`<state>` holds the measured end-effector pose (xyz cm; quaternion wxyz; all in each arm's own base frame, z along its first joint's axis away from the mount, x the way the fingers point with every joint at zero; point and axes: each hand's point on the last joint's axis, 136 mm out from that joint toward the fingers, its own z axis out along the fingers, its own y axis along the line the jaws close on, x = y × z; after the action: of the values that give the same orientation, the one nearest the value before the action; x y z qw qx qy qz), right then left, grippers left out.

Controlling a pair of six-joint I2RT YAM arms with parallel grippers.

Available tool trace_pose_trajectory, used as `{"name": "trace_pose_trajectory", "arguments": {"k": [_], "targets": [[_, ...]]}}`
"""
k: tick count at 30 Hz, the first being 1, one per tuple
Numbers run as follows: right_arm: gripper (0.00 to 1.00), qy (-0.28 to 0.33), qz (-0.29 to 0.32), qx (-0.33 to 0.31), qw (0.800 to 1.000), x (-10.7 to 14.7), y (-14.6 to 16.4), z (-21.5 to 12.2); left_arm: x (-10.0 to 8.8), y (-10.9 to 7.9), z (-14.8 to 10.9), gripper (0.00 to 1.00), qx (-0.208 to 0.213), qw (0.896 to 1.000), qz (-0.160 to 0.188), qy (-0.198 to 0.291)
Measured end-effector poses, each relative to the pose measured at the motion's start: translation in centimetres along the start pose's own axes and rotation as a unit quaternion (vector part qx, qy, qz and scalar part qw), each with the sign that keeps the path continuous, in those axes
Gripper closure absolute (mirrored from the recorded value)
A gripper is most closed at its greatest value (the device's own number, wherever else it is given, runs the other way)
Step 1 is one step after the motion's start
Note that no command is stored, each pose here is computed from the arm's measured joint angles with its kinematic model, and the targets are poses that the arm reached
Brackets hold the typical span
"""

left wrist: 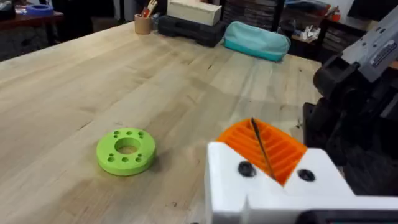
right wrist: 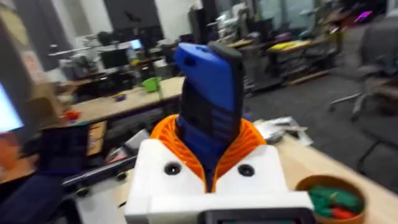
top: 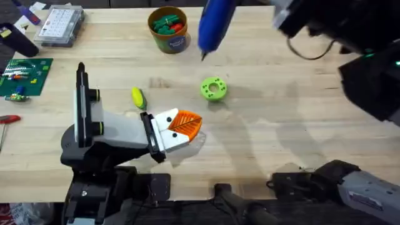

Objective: Pick up the gripper from the table and insert it into the empty holder that is missing its gripper. Then pick up a screw, insert it into the mounting hole, and use the screwdriver to tighten it. Finally, clean up the table by picking up the vegetable and placing it into the bucket.

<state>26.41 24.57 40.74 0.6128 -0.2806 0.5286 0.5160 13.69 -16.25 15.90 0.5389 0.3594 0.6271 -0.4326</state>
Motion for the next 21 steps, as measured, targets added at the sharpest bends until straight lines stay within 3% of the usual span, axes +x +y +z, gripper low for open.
{"name": "trace_pose_trajectory", "arguments": {"k": [9, 21], "targets": [[0.983, 0.013, 0.027, -0.076, 0.997, 1.8, 4.0, 1.9, 0.0, 0.0, 0.0, 0.996, 0.0, 1.0, 0.0, 0.0], [0.985, 0.016, -0.021, -0.16, 0.987, 2.6, 8.9, 2.5, 0.0, 0.0, 0.0, 0.996, 0.0, 1.0, 0.0, 0.0]]}}
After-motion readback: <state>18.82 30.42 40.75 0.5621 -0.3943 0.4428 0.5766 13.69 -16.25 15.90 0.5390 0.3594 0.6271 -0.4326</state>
